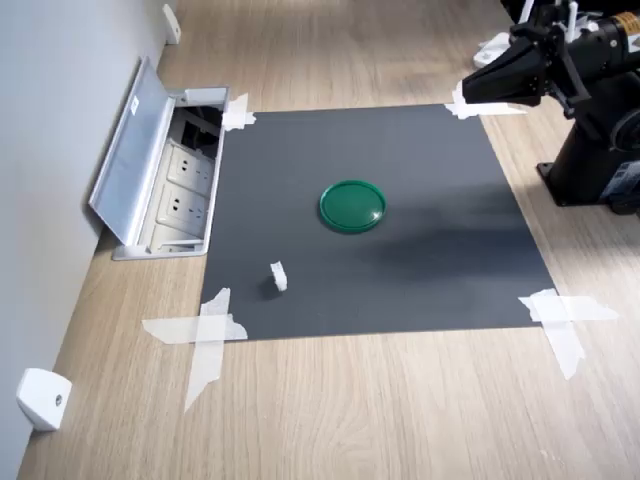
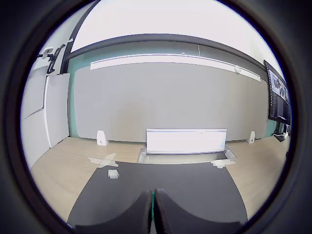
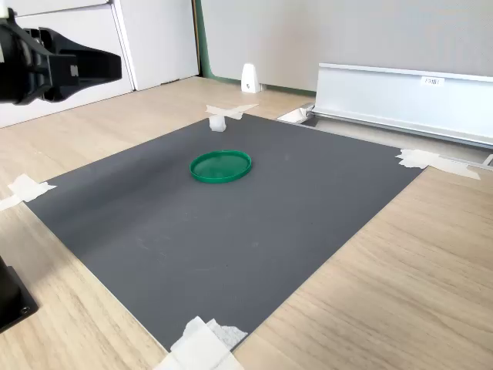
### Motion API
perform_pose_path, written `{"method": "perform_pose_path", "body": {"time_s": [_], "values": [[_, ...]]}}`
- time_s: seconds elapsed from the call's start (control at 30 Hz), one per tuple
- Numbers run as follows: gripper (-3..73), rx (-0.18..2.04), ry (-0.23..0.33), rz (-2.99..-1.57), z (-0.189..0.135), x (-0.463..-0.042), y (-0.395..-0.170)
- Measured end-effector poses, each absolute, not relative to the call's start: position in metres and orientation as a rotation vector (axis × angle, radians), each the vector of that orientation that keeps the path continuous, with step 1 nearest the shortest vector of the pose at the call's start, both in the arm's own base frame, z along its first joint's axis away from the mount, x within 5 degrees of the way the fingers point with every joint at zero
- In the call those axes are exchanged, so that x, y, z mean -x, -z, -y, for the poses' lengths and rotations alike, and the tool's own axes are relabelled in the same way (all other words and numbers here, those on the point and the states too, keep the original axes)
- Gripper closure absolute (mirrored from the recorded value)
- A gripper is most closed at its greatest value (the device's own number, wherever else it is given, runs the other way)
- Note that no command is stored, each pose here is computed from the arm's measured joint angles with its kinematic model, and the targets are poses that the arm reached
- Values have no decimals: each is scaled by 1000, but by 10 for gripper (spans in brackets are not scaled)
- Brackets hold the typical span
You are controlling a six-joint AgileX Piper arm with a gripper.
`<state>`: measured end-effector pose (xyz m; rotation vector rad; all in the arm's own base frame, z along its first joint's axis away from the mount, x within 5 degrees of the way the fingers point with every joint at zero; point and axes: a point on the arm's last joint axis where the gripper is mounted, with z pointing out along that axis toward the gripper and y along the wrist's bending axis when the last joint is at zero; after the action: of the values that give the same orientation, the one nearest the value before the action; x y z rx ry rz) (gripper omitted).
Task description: Grasp a white terminal and put it on the green lid.
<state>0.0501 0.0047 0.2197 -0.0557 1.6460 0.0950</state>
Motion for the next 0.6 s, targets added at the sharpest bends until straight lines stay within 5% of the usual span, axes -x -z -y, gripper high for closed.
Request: {"method": "perform_pose_path", "body": {"time_s": [0.6], "values": [[703,51,-102,-1672,-5,-49,-221]]}}
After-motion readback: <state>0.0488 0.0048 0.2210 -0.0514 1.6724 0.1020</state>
